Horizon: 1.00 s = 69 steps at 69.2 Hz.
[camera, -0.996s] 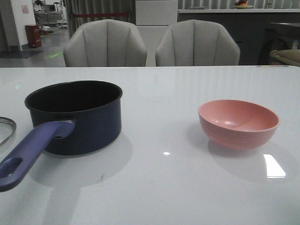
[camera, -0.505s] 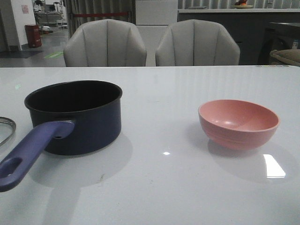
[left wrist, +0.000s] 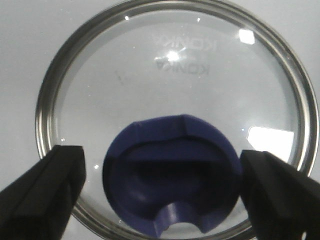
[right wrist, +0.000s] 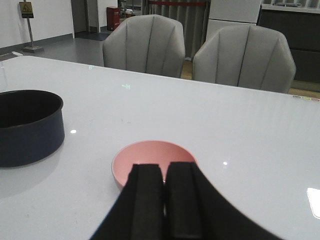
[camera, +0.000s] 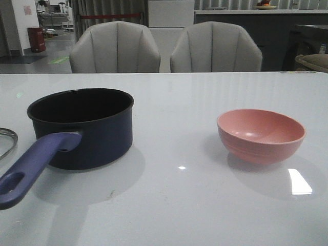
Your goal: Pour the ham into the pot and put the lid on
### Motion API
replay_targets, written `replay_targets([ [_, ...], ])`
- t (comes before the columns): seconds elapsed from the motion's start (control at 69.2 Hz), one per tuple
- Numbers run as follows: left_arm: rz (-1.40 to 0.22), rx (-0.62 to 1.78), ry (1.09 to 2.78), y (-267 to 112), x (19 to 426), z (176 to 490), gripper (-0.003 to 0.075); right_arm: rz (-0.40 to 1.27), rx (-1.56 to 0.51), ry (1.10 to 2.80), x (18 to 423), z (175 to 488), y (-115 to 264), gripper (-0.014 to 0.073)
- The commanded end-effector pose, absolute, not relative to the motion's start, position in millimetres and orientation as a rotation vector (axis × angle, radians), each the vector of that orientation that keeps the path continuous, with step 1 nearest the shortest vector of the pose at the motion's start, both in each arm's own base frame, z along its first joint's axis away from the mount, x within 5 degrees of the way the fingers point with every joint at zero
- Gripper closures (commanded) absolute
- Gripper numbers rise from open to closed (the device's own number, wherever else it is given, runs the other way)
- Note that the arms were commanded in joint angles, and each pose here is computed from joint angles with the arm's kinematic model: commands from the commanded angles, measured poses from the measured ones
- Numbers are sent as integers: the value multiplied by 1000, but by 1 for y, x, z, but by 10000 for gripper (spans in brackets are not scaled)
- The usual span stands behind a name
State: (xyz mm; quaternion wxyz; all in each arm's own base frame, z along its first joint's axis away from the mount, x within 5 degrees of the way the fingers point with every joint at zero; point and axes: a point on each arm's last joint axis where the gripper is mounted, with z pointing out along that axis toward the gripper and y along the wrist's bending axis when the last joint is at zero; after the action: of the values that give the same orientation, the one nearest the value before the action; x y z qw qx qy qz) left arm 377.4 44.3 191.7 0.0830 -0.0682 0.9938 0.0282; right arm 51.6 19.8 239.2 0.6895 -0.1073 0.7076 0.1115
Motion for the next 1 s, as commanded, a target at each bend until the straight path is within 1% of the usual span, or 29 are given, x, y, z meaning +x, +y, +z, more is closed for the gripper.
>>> replay_targets([
  [0.0,93,-190,2893,45,381,212,196,229,-203,1490,52,255,17,438],
  [0.116,93,-189,2893,45,381,211,328,229,-203,1490,52,255,17,438],
  [0.231,92,-187,2871,45,383,211,433,229,-203,1490,52,255,17,438],
  [0.347,89,-189,2869,45,384,211,514,229,-203,1490,52,255,17,438],
  [0.491,67,-203,2872,43,383,211,587,229,-203,1490,52,255,17,438],
  [0.549,67,-203,2872,43,383,211,609,229,-203,1490,52,255,17,438],
  [0.736,67,-202,2859,44,385,214,607,229,-203,1490,52,255,17,438],
  [0.982,67,-197,2779,43,383,235,607,229,-203,1490,52,255,17,438],
])
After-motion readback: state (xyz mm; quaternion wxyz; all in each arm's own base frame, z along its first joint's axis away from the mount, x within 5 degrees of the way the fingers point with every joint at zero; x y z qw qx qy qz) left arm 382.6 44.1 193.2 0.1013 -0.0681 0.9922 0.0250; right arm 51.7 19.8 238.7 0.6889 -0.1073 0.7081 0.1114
